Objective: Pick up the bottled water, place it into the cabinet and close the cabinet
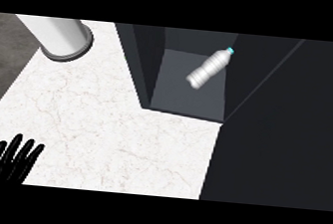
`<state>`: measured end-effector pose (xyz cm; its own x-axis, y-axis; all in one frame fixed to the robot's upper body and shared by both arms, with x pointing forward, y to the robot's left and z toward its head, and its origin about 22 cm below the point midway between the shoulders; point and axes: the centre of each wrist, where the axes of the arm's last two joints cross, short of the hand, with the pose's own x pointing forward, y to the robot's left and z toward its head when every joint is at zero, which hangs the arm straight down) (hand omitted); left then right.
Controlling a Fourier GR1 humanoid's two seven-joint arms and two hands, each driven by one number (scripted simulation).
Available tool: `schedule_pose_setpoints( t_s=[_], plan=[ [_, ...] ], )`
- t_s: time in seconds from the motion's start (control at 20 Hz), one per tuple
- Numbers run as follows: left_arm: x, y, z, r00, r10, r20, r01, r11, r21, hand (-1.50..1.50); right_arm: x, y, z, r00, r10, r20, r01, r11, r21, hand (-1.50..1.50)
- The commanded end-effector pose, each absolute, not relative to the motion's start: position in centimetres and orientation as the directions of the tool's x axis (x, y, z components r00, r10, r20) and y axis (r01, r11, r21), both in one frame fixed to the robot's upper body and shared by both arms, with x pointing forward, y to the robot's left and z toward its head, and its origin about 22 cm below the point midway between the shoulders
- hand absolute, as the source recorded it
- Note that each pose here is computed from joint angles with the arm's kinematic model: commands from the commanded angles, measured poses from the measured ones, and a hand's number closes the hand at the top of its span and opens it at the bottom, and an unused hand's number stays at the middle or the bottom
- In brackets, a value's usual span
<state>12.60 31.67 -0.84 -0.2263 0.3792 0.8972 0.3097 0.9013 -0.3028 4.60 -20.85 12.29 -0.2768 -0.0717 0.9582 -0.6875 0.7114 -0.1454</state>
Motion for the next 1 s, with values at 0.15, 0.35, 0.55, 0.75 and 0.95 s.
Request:
schedule_pose_setpoints(
  t_s=[0.15,0.35,0.55,0.75,0.95],
  plan=[
    [13.0,34.4,0.4,-0.233,0.374,0.898,0.341,0.896,-0.285,-1.50,6.2,-19.3,15.2,-0.371,-0.030,0.928,-0.803,0.512,-0.304,1.50],
    [12.4,34.9,0.2,-0.221,0.382,0.897,0.352,0.889,-0.292,-1.50,7.4,-18.5,14.5,-0.363,0.003,0.932,-0.817,0.480,-0.320,1.50],
    [13.1,36.2,1.1,-0.240,0.356,0.903,0.362,0.896,-0.257,-1.50,8.5,-17.9,14.4,-0.359,0.009,0.933,-0.817,0.480,-0.319,1.50],
    [13.5,36.4,1.7,-0.241,0.367,0.898,0.372,0.890,-0.264,-1.50,9.5,-16.8,13.5,-0.309,-0.026,0.951,-0.829,0.498,-0.256,1.50],
    [13.5,36.4,1.9,-0.225,0.364,0.904,0.389,0.884,-0.260,-1.50,11.1,-16.3,13.7,-0.302,-0.026,0.953,-0.802,0.546,-0.240,1.50]
  ],
)
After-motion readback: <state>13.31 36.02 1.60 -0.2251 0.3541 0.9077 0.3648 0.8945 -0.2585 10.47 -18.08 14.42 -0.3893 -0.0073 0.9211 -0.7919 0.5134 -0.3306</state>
